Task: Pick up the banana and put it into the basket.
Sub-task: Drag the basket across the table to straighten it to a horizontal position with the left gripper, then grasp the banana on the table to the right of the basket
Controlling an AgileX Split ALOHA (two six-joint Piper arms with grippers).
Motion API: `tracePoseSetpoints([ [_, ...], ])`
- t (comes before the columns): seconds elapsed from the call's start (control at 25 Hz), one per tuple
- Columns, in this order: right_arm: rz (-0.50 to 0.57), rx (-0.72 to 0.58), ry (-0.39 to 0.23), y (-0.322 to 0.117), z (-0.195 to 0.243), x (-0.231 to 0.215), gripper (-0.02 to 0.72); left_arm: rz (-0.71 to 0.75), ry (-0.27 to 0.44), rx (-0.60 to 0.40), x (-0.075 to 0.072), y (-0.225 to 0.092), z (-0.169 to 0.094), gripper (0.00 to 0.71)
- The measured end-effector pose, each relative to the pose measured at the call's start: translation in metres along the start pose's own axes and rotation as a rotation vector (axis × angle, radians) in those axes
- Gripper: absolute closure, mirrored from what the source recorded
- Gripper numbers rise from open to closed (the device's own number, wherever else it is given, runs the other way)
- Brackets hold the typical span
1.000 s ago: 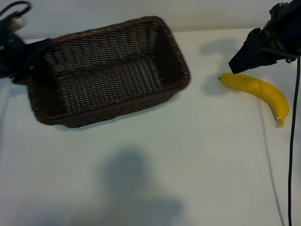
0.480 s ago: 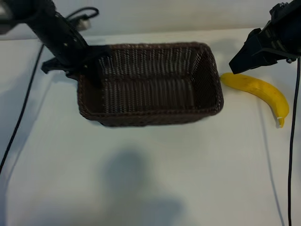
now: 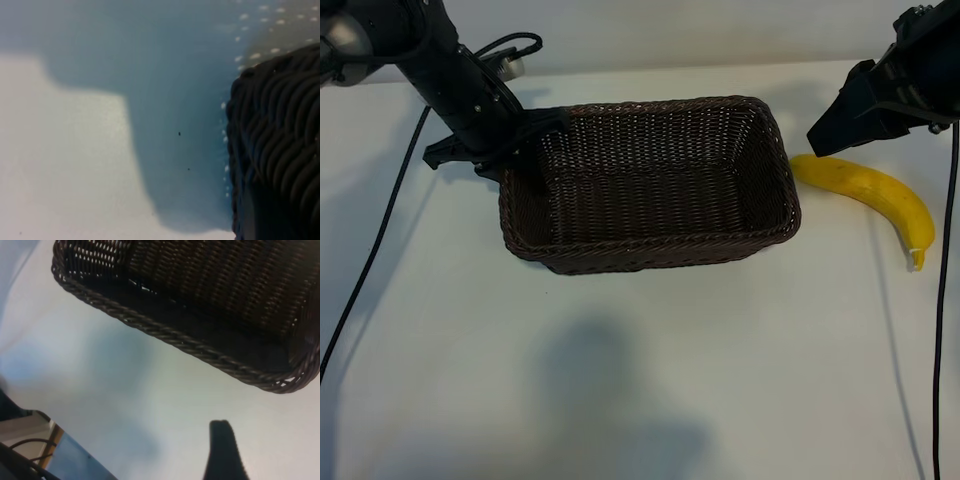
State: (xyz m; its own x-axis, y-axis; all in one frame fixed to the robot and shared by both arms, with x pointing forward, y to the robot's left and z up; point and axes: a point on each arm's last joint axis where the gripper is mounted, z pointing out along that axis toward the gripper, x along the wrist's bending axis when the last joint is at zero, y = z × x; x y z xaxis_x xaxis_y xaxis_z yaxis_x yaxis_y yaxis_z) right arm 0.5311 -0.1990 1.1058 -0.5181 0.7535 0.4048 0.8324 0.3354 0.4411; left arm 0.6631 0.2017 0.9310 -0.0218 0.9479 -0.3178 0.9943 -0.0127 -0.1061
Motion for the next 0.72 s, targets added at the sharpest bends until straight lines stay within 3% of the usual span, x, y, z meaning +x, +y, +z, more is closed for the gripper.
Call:
tracePoseSetpoints([
  [0.04, 0.000, -0.001, 0.000, 0.000, 0.000, 0.000, 0.236, -0.002, -0.002, 0.004, 0.000, 0.000, 0.001, 0.488],
  [0.24, 0.000, -0.001, 0.000, 0.000, 0.000, 0.000, 0.236, 0.000, -0.014, 0.008, -0.002, -0.001, -0.003, 0.213],
  [0.36, 0.000, -0.001, 0.000, 0.000, 0.000, 0.000, 0.236, 0.022, -0.001, 0.009, -0.006, -0.004, -0.017, 0.131],
  [0.72, 0.000, -0.002, -0.001, 0.000, 0.000, 0.000, 0.236, 0.107, 0.060, -0.270, -0.025, -0.038, -0.129, 0.137],
])
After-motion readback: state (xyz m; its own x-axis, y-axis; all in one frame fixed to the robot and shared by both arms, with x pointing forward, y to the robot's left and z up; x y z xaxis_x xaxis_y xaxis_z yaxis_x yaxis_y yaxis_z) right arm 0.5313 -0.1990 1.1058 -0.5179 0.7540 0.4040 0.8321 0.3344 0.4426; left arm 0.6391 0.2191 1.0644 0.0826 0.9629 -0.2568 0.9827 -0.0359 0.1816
